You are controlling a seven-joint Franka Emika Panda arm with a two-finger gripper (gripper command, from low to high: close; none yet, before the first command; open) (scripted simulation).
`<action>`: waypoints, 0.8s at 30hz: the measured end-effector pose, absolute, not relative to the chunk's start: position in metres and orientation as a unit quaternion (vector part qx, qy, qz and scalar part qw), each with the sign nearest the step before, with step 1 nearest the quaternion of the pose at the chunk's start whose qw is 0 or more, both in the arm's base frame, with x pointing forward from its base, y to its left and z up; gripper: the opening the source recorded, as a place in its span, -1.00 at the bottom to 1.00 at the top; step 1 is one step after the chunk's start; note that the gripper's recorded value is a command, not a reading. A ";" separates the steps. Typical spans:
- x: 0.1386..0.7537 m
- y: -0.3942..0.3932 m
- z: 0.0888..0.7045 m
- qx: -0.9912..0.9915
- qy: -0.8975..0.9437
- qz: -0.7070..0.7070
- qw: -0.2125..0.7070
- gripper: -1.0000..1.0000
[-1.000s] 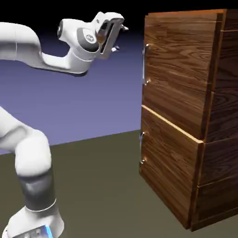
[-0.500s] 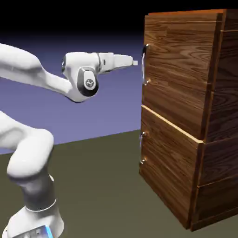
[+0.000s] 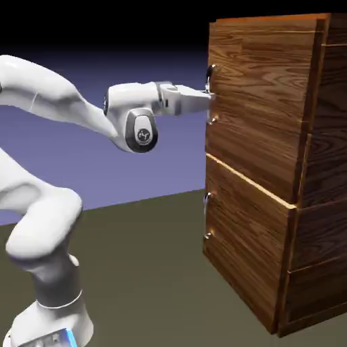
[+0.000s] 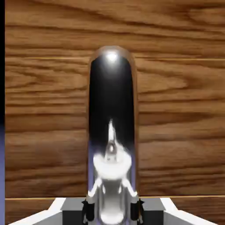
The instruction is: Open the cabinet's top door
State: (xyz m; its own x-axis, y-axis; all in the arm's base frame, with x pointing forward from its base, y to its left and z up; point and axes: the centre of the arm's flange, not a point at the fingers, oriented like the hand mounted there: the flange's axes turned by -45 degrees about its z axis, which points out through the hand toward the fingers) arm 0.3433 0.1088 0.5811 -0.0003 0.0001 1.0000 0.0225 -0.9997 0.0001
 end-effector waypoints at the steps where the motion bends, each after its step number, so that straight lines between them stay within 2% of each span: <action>1: 0.339 0.107 0.581 -0.707 -0.013 -0.707 0.013 -1.00; 24: 0.305 0.088 0.581 -0.705 -0.050 -0.705 0.050 -1.00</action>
State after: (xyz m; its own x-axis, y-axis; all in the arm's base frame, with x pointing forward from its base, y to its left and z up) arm 0.3054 0.0884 0.5810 -0.0002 -0.0001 1.0000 0.1405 -0.9901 -0.0001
